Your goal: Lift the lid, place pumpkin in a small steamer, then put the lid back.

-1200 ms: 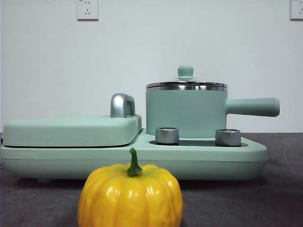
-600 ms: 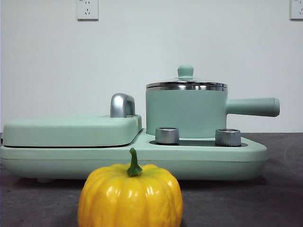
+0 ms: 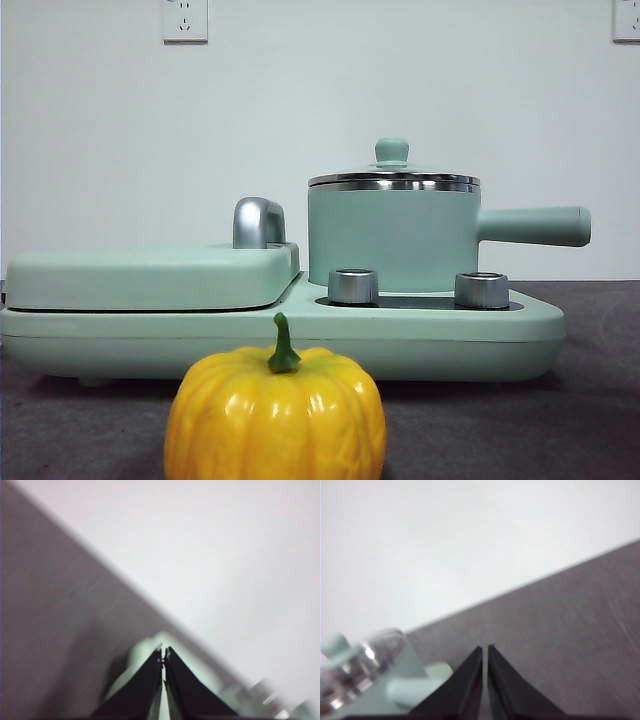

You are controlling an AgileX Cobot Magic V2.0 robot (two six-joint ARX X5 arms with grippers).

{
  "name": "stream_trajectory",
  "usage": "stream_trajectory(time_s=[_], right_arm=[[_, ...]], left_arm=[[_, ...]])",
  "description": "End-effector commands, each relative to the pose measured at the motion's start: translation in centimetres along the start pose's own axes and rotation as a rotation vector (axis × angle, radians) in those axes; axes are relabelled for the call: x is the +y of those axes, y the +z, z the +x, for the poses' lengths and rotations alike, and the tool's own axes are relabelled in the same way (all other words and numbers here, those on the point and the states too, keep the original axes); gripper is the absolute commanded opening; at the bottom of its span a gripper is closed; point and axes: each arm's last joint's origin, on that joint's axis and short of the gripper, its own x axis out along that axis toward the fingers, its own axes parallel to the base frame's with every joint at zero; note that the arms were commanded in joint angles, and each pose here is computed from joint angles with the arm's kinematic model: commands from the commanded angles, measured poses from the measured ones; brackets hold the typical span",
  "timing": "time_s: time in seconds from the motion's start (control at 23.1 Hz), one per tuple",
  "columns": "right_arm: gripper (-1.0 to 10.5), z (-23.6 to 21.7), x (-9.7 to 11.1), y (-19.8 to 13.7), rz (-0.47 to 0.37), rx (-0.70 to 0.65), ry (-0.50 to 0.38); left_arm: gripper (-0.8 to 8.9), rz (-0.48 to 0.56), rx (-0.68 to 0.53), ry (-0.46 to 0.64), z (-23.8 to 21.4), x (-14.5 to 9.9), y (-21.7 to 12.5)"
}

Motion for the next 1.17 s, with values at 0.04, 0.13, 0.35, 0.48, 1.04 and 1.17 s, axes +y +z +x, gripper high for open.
stream_trajectory(time_s=[0.04, 0.13, 0.35, 0.48, 1.04, 1.17], right_arm=[[0.2, -0.3, 1.0, 1.9, 0.033, -0.062, 0.044], [0.2, -0.5, 1.7, 3.1, 0.030, -0.093, 0.069], [0.2, -1.5, 3.5, 6.4, 0.019, -0.143, 0.098], [0.2, -2.0, 4.4, 8.2, -0.020, -0.126, 0.090], [0.2, -0.4, 7.7, 14.1, -0.237, 0.018, 0.146], [0.2, 0.6, 8.1, 14.7, -0.282, 0.085, 0.151]], left_arm=[[0.08, -0.018, -0.107, -0.106, -0.1, -0.8, 0.8], [0.08, -0.010, -0.152, -0.152, -0.2, -1.6, 1.6], [0.10, 0.066, -0.179, -0.155, -0.9, -3.8, 3.7], [0.10, 0.154, -0.163, -0.092, -1.5, -5.4, 5.5], [0.10, 0.436, 0.016, 0.062, -1.3, -11.0, 11.2], [0.10, 0.467, 0.051, 0.065, -0.6, -11.8, 12.1]])
